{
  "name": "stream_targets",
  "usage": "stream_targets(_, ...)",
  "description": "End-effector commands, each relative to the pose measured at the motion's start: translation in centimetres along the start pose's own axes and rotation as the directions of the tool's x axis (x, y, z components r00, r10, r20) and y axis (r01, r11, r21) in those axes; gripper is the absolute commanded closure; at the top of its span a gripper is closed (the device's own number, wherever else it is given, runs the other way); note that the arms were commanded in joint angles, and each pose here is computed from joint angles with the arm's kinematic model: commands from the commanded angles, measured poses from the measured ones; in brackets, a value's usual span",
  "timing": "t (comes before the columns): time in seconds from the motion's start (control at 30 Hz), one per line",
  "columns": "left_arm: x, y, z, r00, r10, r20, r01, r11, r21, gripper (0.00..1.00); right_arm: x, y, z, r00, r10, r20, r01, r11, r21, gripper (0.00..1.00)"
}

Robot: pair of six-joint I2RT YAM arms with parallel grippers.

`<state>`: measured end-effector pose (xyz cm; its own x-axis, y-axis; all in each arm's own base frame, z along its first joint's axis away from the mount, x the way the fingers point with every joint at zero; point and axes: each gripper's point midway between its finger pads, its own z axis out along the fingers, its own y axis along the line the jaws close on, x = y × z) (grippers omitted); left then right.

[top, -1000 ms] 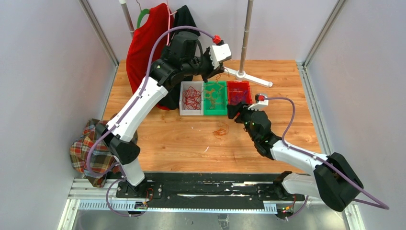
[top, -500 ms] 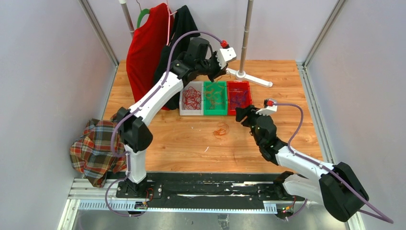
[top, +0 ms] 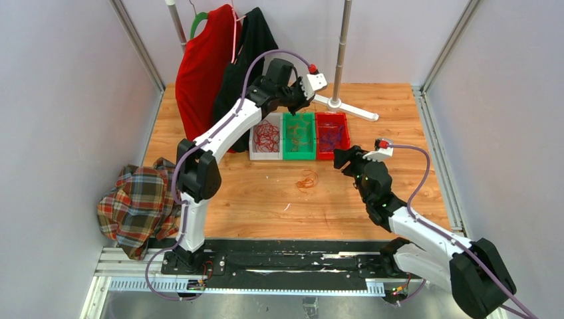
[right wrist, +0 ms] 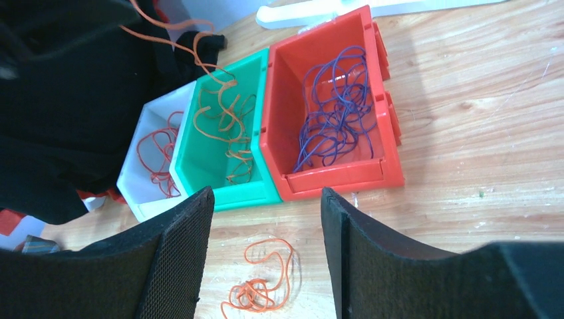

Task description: Untangle the cables

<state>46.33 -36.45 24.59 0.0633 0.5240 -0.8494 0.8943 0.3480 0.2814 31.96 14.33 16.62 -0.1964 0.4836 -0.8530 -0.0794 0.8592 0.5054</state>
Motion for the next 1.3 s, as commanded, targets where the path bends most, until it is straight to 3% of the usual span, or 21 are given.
stream_targets(0.0, 6.1, 2.2, 1.1, 0.982, 0.068, -0.178, -0.080, 0.995, -0.061, 1.00, -0.8, -0.6, -0.5, 1.000, -0.005, 0.007, 0.005, 1.000, 0.006, 0.40)
stream_targets(0.2, 10.5, 1.9, 2.5, 0.958, 0.062, -0.278, -0.097, 0.989, -0.113, 0.99, -1.1, 0.2, -0.4, 1.000, -0.016, -0.010, 0.016, 1.000, -0.018, 0.39)
stream_targets(0.47, 13.8, -0.7, 4.6, 0.927, 0.071, -0.369, -0.091, 0.995, -0.037, 0.96, -1.5, 0.4, -0.6, 0.999, -0.044, -0.027, 0.044, 0.999, -0.018, 0.38)
stream_targets(0.67, 15.6, -0.3, 3.6, 0.871, 0.129, -0.475, -0.149, 0.989, -0.005, 0.66, -1.7, 0.3, -0.7, 0.997, -0.053, -0.049, 0.053, 0.999, -0.009, 0.38)
stream_targets(0.83, 13.2, -1.0, 1.3, 0.895, 0.015, -0.446, -0.018, 1.000, -0.002, 0.17, -1.7, 0.5, -0.6, 0.993, -0.078, -0.083, 0.079, 0.997, 0.004, 0.40)
stream_targets(0.9, 10.7, -1.1, -0.2, 0.916, -0.030, -0.401, 0.039, 0.999, 0.014, 0.10, -1.8, 0.6, -0.5, 0.992, -0.089, -0.092, 0.089, 0.996, 0.005, 0.38)
stream_targets(1.07, 4.0, 0.7, -4.7, 0.966, -0.109, -0.236, 0.110, 0.994, -0.011, 0.04, 0.1, 0.5, 0.3, 0.982, -0.092, -0.167, 0.100, 0.994, 0.041, 0.35)
stream_targets(1.27, 0.9, 4.6, -10.6, 0.959, -0.224, -0.176, 0.185, 0.959, -0.214, 0.01, 6.8, 2.4, 1.7, 0.912, -0.178, -0.371, 0.211, 0.976, 0.051, 0.31)
